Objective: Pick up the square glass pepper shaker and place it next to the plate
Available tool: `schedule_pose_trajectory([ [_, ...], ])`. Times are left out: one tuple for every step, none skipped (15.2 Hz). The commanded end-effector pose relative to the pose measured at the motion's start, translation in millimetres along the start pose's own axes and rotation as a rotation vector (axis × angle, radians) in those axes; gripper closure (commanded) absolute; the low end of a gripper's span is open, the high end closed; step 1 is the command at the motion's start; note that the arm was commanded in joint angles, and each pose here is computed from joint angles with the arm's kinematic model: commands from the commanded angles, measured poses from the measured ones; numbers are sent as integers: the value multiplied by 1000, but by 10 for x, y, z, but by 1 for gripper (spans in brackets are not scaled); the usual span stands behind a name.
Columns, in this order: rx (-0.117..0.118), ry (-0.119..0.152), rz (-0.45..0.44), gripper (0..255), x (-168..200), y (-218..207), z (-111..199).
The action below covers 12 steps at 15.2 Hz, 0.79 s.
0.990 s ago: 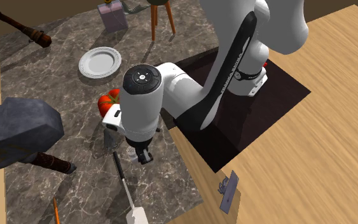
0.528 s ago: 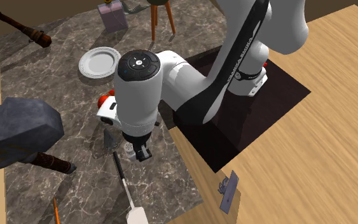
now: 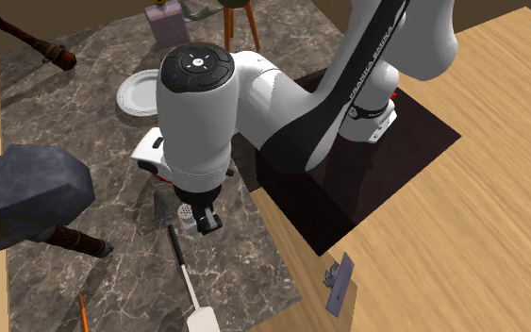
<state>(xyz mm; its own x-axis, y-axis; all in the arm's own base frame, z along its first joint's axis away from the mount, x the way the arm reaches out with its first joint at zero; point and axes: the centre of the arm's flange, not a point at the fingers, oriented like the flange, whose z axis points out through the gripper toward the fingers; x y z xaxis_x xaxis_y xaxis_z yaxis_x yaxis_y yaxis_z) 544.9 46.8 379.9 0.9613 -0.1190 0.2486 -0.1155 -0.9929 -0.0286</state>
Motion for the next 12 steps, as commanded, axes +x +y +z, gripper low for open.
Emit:
schedule_pose_trajectory([
  [0, -1, 0, 255, 32, 5, -95],
  [0, -1, 0, 255, 45, 3, -146],
  [0, -1, 0, 255, 58, 2, -197],
  [0, -1, 0, 255, 71, 0, -248],
  [0, -1, 0, 255, 84, -1, -299],
  [0, -1, 0, 255, 97, -3, -350],
  [0, -1, 0, 255, 100, -3, -364],
  [0, -1, 0, 255, 49, 117, -381],
  [0, -1, 0, 255, -3, 237, -399],
  [0, -1, 0, 255, -55, 357, -416],
  [0, -1, 0, 255, -107, 477, -433],
  [0, -1, 0, 255, -159, 597, -451],
])
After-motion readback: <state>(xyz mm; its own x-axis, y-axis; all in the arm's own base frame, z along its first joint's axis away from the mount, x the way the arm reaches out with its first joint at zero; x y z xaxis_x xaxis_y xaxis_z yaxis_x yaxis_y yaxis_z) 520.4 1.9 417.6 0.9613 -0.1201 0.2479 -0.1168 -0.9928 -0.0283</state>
